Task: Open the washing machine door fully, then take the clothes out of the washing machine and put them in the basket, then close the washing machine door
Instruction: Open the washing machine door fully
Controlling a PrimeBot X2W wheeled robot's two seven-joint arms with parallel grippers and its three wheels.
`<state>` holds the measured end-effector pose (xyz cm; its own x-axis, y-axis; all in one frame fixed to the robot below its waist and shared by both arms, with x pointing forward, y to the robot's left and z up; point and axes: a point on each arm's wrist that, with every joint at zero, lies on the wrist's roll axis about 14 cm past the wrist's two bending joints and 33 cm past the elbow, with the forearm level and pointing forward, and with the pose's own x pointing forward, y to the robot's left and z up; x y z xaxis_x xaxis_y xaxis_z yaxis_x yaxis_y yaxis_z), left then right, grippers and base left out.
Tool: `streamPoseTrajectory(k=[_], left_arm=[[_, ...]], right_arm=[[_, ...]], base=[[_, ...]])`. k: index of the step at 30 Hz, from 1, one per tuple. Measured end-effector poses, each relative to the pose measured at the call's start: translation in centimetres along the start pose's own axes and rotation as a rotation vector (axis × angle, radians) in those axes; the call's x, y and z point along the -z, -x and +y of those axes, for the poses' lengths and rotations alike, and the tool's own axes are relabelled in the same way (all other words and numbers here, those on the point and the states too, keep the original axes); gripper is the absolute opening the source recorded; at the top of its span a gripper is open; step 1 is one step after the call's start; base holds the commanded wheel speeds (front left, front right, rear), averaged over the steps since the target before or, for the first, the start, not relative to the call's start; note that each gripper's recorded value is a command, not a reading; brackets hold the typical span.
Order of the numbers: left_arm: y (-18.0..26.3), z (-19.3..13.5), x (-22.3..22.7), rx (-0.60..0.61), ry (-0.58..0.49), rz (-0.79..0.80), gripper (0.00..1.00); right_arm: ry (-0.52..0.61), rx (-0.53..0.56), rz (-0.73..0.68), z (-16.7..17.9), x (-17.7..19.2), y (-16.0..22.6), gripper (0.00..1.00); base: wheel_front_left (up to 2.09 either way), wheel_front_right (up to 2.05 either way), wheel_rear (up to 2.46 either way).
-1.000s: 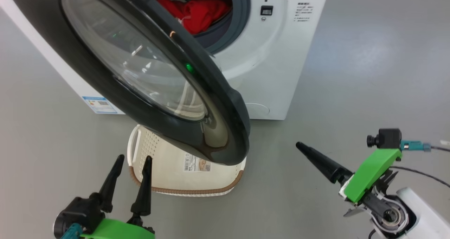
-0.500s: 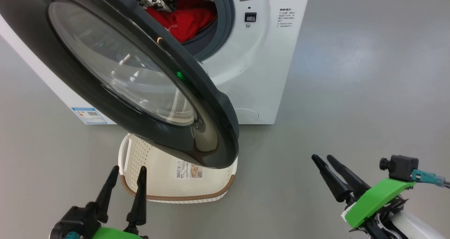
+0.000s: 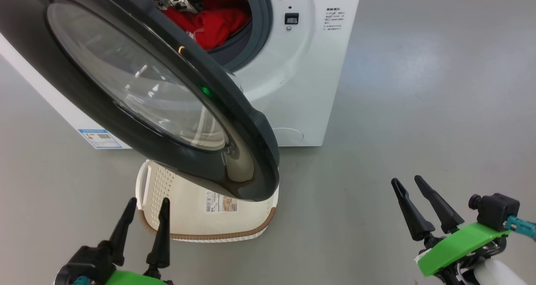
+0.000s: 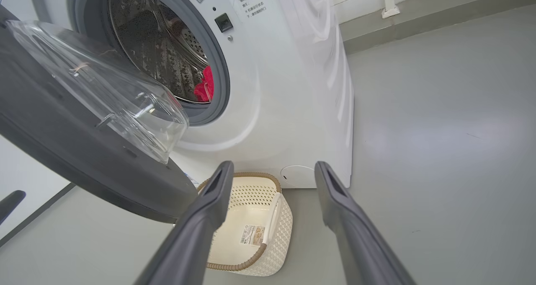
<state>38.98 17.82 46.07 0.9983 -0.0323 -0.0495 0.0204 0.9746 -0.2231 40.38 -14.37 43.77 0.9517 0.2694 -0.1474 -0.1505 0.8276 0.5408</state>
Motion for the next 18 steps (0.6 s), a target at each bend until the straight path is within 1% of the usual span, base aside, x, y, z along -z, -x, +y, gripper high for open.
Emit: streamPoseTrajectory(k=[2,4,10,15,18], left_arm=[[0.0,0.1,0.0,-0.003,0.0,0.0,1.0],[0.0,0.1,0.0,-0.004,0.0,0.0,1.0],[0.1,0.3,-0.1,-0.009,-0.001,-0.004,1.0],[0.0,0.4,-0.4,-0.012,-0.003,-0.014,1.0],[0.0,0.5,-0.6,-0.013,-0.003,-0.019,1.0]], right_arm=[[0.038,0.01,-0.013,-0.1,0.1,0.4,1.0],[0.053,0.016,-0.025,-0.2,-0.1,0.6,1.0],[0.135,0.05,-0.131,-0.2,-2.4,1.0,1.0],[0.198,0.075,-0.191,-0.2,-3.7,1.4,1.0],[0.211,0.107,-0.221,-0.7,-4.4,1.6,1.0]], base=[[0.0,0.0,0.0],[0.0,0.0,0.0],[0.0,0.0,0.0],[0.0,0.0,0.0],[0.0,0.0,0.0]])
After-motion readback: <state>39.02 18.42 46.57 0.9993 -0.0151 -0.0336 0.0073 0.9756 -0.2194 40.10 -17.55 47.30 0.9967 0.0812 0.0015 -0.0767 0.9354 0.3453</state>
